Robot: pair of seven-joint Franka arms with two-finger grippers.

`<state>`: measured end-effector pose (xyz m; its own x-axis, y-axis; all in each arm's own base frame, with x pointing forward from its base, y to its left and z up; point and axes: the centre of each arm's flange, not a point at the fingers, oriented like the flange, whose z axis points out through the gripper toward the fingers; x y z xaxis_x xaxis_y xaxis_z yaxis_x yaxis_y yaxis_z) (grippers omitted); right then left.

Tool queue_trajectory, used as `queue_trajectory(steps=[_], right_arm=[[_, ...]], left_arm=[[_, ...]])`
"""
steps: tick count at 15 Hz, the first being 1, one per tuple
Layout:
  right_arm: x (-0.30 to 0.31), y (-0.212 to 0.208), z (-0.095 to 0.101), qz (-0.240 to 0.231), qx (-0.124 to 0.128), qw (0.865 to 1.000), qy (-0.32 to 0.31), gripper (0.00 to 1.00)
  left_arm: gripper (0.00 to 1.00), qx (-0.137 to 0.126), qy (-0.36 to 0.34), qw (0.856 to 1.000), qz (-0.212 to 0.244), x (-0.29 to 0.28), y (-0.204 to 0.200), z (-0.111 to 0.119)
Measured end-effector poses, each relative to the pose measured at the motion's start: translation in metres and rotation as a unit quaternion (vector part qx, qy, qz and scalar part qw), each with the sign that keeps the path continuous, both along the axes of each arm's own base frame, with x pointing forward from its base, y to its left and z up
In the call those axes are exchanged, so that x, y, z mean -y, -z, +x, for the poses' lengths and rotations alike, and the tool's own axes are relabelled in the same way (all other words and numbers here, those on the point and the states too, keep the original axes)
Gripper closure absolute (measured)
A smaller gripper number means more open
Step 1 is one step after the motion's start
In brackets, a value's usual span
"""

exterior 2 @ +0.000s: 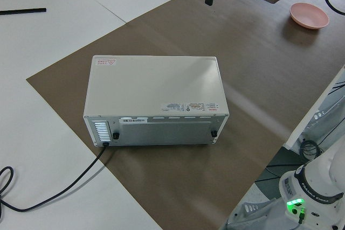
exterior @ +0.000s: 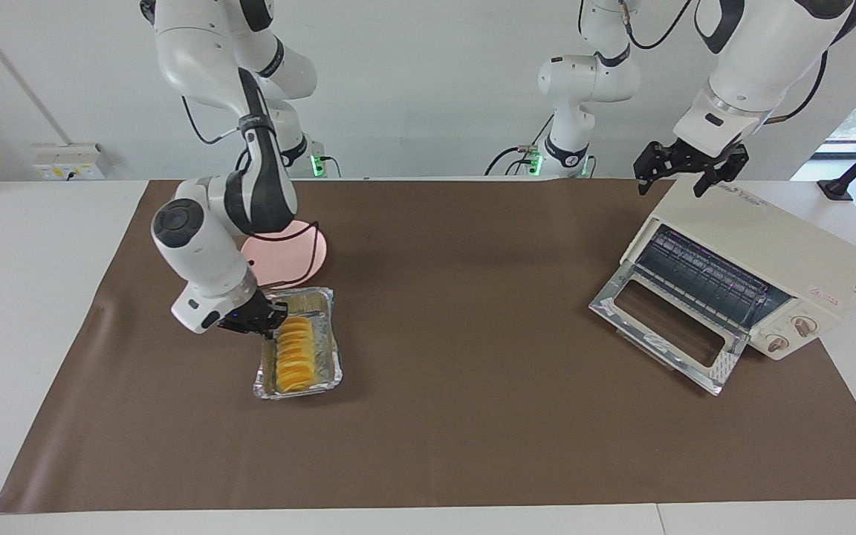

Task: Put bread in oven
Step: 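Grasp the foil tray with the right gripper and slide it toward the oven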

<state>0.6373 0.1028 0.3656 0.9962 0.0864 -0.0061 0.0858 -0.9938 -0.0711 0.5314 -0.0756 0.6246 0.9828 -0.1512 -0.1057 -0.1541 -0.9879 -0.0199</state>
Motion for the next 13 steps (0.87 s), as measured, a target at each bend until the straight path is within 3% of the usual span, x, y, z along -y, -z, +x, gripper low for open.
queue_trajectory(steps=[8,13], right_arm=[[-0.176,-0.027,-0.043,0.043,-0.007,0.998,0.039,0.98],[-0.258,0.009,-0.073,0.054,-0.008,0.996,0.065,0.98]], left_arm=[[0.0,0.0,0.0,1.0,0.0,0.0,0.0,0.0],[0.0,0.0,0.0,1.0,0.0,0.0,0.0,0.0]])
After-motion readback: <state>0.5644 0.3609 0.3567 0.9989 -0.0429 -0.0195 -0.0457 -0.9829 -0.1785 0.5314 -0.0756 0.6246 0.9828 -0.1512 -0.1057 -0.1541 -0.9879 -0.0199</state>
